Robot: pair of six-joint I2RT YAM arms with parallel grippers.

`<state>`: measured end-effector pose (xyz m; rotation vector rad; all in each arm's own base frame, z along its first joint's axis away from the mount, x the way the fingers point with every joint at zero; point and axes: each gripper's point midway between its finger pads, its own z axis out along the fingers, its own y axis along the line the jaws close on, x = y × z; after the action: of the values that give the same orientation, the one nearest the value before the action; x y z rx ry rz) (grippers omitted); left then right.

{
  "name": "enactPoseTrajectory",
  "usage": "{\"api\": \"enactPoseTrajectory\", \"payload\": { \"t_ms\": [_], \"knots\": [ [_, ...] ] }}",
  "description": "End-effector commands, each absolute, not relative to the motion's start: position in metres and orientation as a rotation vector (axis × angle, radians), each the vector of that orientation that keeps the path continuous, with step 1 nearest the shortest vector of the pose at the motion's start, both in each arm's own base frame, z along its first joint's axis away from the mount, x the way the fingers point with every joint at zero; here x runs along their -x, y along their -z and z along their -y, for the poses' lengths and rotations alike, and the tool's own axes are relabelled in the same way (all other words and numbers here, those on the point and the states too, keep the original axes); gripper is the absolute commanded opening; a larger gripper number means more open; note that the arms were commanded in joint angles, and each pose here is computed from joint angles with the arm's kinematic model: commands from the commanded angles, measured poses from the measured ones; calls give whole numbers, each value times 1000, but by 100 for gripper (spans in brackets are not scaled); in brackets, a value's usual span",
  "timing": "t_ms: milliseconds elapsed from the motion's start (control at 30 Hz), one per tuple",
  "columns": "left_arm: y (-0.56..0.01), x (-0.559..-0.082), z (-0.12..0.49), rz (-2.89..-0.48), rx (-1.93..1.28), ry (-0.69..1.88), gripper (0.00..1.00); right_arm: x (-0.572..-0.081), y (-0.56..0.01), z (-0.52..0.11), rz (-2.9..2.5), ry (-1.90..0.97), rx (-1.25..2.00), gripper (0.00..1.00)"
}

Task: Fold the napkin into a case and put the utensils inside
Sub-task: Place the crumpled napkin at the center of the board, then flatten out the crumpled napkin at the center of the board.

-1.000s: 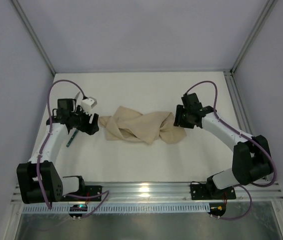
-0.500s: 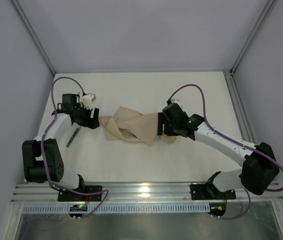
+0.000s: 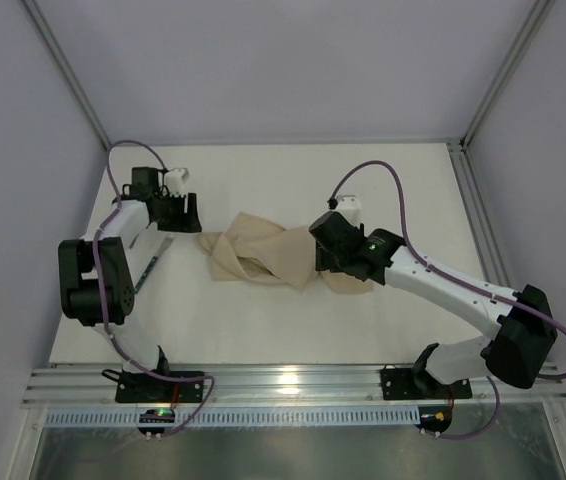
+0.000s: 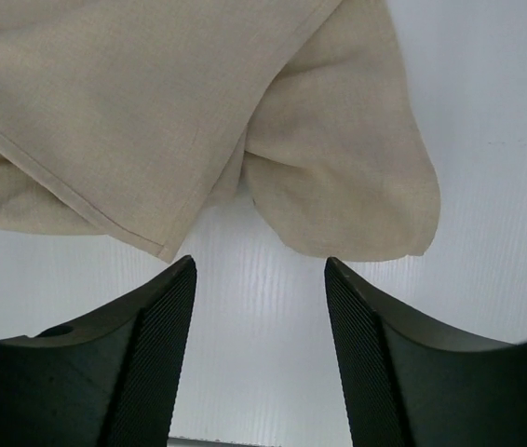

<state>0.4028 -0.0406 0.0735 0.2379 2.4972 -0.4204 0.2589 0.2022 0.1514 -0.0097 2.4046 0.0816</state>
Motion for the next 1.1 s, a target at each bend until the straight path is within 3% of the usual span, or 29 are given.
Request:
{"api": "enactPoseTrajectory", "payload": {
  "t_ms": [0,167,433,600,633,867,933,1067],
  "knots": [
    [-69,-401,51,-2528,-247,456,64,-267,-169,-222,-2333,-208,14,63],
    [-49,-397,52,-2575,-245,455,65,-260,-135,-270,-2444,-415,106,68],
    [-34,-399,52,-2560,-242,450,64,-267,-90,-284,-2547,-378,137,68],
    [-29,-398,56,-2555,-237,480,54,-266,-69,-300,-2586,-515,134,68],
    [-29,-397,60,-2551,-247,515,42,-266,-54,-296,-2620,-578,85,63],
    [-35,-396,64,-2515,-277,530,0,-266,-49,-293,-2626,-642,28,48],
    [-41,-396,65,-2492,-283,536,0,-266,-49,-293,-2620,-649,27,42],
    [-59,-395,66,-2436,-297,527,0,-269,-53,-291,-2602,-662,15,9]
  ]
}}
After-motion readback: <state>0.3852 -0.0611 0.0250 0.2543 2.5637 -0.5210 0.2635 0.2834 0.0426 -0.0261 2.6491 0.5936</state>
